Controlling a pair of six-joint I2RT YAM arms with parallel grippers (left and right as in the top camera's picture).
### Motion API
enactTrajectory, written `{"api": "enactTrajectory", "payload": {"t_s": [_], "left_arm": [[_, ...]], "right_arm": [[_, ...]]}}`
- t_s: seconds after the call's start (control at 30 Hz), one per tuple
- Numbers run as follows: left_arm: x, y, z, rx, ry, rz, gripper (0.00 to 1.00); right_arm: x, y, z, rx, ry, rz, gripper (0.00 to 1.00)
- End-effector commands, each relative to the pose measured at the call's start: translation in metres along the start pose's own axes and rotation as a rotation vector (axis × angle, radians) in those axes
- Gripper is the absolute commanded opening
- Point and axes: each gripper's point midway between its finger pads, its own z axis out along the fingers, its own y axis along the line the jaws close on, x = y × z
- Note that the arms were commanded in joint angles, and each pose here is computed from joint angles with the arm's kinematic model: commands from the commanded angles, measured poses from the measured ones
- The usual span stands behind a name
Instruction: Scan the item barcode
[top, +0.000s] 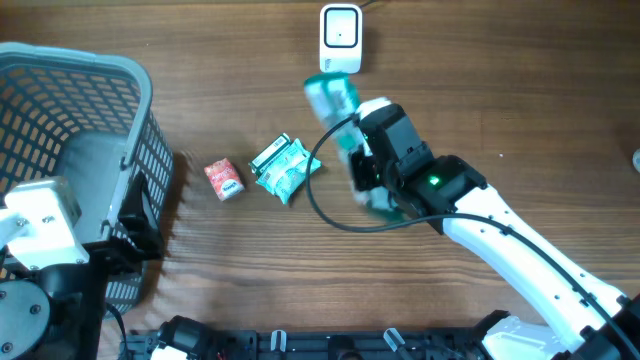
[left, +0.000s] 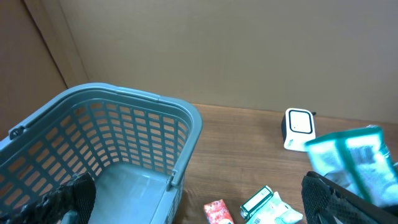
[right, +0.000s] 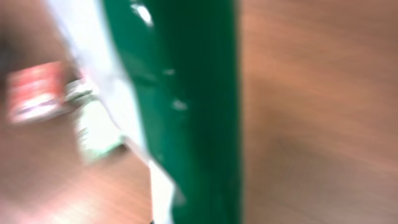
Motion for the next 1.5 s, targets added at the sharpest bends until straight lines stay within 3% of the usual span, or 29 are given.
{"api": "enactTrajectory", "payload": {"t_s": [0.0,0.07,0.13,0.2,0.3,0.37,0.43,0.63,0.83,1.1,1.27,1.37,1.47], "left_arm": [[-0.001,0.002,-0.001,-0.008,-0.006,-0.012,1.0],[-0.001,0.002,-0.001,-0.008,-0.006,-0.012,1.0],[-0.001,0.002,-0.001,-0.008,-0.006,-0.012,1.0],[-0.001,0.002,-0.001,-0.008,-0.006,-0.012,1.0],[-0.001,0.002,-0.001,-0.008,-0.006,-0.013,1.0],[-0.001,0.002,-0.001,-0.008,-0.006,-0.012,1.0],[-0.001,0.002,-0.001,-0.008,-0.006,-0.012,1.0],[-0.001,0.002,-0.001,-0.008,-0.006,-0.012,1.0],[-0.001,0.002,-0.001,-0.008,-0.006,-0.012,1.0],[-0.001,0.002,-0.001,-0.008,-0.006,-0.012,1.0],[-0.001,0.002,-0.001,-0.008,-0.006,-0.012,1.0],[-0.001,0.002,-0.001,-0.008,-0.006,-0.012,1.0],[-0.001,0.002,-0.001,-0.008,-0.006,-0.013,1.0]], "right_arm": [[-0.041,-0.092,-0.008,0.593,-0.178,-0.065,0.04],[-0.067,-0.1,0.004,0.708,-0.247,-0.156,0.05],[-0.095,-0.101,0.029,0.863,-0.282,-0.361,0.04],[-0.108,-0.109,0.062,1.044,-0.238,-0.603,0.04],[-0.115,-0.13,0.096,1.193,-0.253,-0.754,0.04],[-0.117,-0.14,0.122,1.198,-0.215,-0.793,0.04],[-0.144,-0.131,0.147,1.146,-0.252,-0.806,0.04],[-0.175,-0.116,0.187,1.013,-0.306,-0.79,0.04],[-0.139,-0.122,0.243,1.06,-0.085,-1.055,0.04],[-0.147,-0.169,0.213,1.205,0.056,-1.06,0.04],[-0.149,-0.169,0.203,1.124,0.14,-1.098,0.04],[-0.15,-0.162,0.18,0.987,0.164,-1.102,0.04],[-0.182,-0.156,0.12,0.947,0.039,-0.989,0.04]]}}
